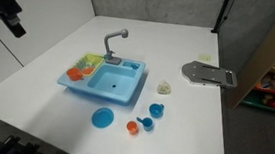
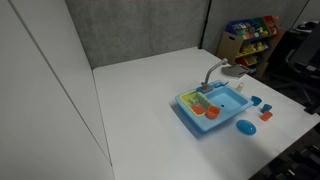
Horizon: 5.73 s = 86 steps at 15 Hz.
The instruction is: Pick up the orange cup in front of the dishes drying rack and put it into the blue cup with a handle on the right or the worktop
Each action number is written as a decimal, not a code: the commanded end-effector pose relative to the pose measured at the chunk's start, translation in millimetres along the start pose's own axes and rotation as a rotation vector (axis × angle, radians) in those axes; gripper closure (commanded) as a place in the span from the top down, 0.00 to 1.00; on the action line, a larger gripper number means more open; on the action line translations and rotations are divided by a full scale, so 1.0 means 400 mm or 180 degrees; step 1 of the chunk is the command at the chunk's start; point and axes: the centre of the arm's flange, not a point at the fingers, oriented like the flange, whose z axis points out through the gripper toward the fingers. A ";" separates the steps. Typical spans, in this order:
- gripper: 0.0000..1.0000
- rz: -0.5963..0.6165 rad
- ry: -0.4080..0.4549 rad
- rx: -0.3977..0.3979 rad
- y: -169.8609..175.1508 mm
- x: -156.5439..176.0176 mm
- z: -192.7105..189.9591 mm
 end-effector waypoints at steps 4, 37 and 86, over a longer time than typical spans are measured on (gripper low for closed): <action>1.00 -0.0115 0.0000 -0.0051 -0.068 0.169 0.005; 1.00 -0.0520 0.0125 -0.0046 -0.197 0.413 0.408; 0.02 -0.0966 0.0020 0.0034 -0.263 0.444 0.707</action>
